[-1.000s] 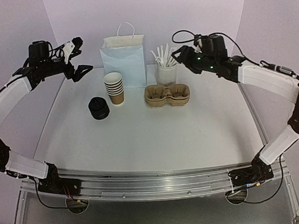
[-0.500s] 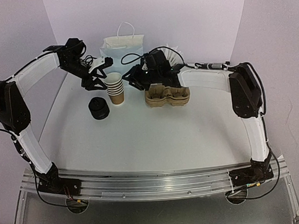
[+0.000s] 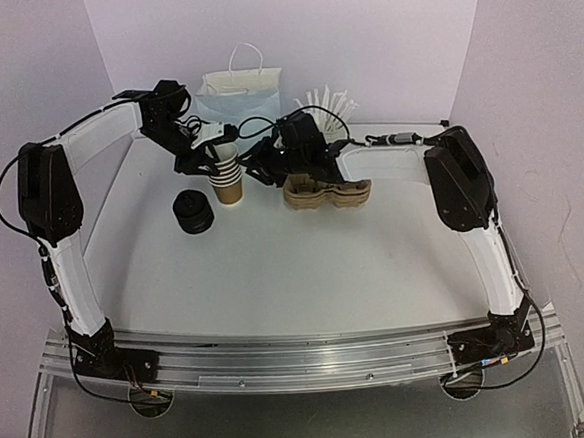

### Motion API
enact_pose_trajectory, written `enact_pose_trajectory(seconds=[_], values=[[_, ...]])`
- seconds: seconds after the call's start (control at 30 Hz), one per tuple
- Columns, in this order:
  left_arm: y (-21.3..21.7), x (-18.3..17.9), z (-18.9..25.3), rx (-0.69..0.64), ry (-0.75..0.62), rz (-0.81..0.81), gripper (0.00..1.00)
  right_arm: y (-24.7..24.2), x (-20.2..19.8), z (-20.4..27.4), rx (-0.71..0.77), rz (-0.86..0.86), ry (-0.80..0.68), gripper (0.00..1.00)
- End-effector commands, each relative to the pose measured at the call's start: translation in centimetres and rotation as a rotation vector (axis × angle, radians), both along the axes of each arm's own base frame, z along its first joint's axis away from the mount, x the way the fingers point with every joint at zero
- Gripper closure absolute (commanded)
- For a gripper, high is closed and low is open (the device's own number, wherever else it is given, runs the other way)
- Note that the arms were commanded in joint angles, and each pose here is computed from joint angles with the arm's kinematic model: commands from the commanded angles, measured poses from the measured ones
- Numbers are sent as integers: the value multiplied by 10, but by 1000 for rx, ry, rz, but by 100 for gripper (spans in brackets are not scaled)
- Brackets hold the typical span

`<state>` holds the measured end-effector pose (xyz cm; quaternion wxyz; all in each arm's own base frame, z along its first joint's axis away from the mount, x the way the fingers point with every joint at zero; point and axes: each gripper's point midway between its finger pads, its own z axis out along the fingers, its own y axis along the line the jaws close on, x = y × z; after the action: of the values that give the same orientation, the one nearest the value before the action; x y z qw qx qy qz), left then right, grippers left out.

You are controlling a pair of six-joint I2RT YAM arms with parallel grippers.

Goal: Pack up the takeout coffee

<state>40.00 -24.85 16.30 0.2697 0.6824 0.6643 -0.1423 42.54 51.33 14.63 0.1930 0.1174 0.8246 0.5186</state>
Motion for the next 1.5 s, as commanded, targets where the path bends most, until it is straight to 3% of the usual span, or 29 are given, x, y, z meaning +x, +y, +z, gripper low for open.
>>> enact_pose_trajectory(seconds=[0.0,0.4,0.53,0.87,1.47], values=[[-3,13,16,-11,-56,1,71,7,6,16,43,-5,-42,65],[-5,17,18,-13,-24,21,96,14,10,-1,46,-13,-17,67],[-4,16,13,3,-18,13,90,14,9,-2,44,-12,-15,67],[-2,17,9,12,-41,0,100,19,10,-6,53,-8,-6,67],[-12,7,41,-66,-111,-59,100,29,14,-16,72,-8,17,67]])
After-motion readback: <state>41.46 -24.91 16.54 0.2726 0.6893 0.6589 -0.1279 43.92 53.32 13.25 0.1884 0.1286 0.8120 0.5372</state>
